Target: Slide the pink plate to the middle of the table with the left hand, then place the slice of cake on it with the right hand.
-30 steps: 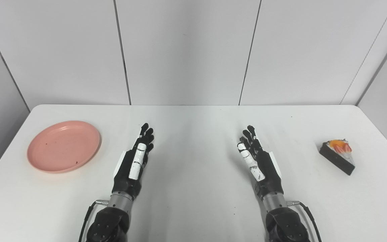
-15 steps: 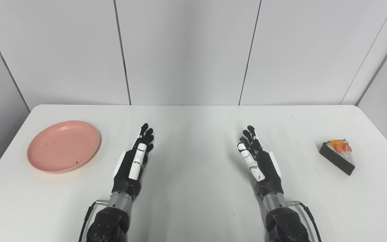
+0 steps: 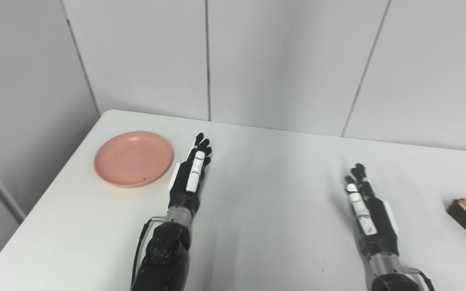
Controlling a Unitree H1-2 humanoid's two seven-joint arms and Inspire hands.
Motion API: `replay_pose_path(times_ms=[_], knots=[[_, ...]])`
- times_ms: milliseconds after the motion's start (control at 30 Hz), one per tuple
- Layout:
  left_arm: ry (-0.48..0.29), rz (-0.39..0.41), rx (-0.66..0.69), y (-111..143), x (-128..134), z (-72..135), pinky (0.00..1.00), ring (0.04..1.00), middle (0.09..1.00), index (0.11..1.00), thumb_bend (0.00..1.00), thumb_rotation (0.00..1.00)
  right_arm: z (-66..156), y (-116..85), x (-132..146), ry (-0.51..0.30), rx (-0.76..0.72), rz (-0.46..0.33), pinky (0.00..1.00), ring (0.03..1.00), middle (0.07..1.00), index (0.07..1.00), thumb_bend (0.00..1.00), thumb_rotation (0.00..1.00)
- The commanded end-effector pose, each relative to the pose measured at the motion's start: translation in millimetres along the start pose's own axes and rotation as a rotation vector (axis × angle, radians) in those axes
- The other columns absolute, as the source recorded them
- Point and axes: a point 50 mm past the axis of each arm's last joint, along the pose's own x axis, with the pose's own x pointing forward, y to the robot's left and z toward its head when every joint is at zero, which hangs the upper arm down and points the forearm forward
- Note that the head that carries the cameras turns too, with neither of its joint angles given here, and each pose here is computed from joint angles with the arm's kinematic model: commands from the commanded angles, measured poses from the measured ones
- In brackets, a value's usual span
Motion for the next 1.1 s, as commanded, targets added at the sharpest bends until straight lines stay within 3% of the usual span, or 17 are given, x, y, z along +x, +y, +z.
replay_pose_path(times_ms=[0, 167, 433, 633, 867, 1067], knots=[[-0.1, 0.019, 0.022, 7, 14, 23, 0.91, 0.916, 0.916, 0.915, 0.65, 0.99, -3, -5, -6, -0.014, 0.017, -0.015, 1.0, 0.963, 0.992, 1.0, 0.48, 0.74], [-0.165, 0.077, 0.043, 42, 23, 58, 0.95, 0.896, 0.886, 0.884, 0.68, 1.0, -1, -4, -8, -0.013, 0.047, -0.013, 1.0, 0.971, 0.994, 1.0, 0.45, 0.7], [-0.288, 0.229, 0.096, 86, 32, 99, 0.85, 0.8, 0.8, 0.803, 0.66, 1.0, 2, 0, -11, -0.01, 0.038, -0.015, 1.0, 0.97, 0.993, 1.0, 0.4, 0.68], [-0.328, 0.315, 0.129, 120, 31, 121, 0.85, 0.804, 0.798, 0.806, 0.69, 1.0, 5, 2, -11, -0.006, 0.034, -0.011, 1.0, 0.98, 1.0, 1.0, 0.39, 0.68], [-0.354, 0.448, 0.111, 165, 34, 125, 0.84, 0.79, 0.781, 0.791, 0.65, 1.0, 4, 2, -11, -0.009, 0.031, -0.008, 1.0, 0.977, 0.999, 1.0, 0.39, 0.67], [-0.323, 0.502, 0.147, 196, 37, 116, 0.88, 0.801, 0.792, 0.81, 0.66, 1.0, 7, 4, -13, -0.011, 0.024, -0.011, 1.0, 0.974, 0.997, 1.0, 0.37, 0.68]])
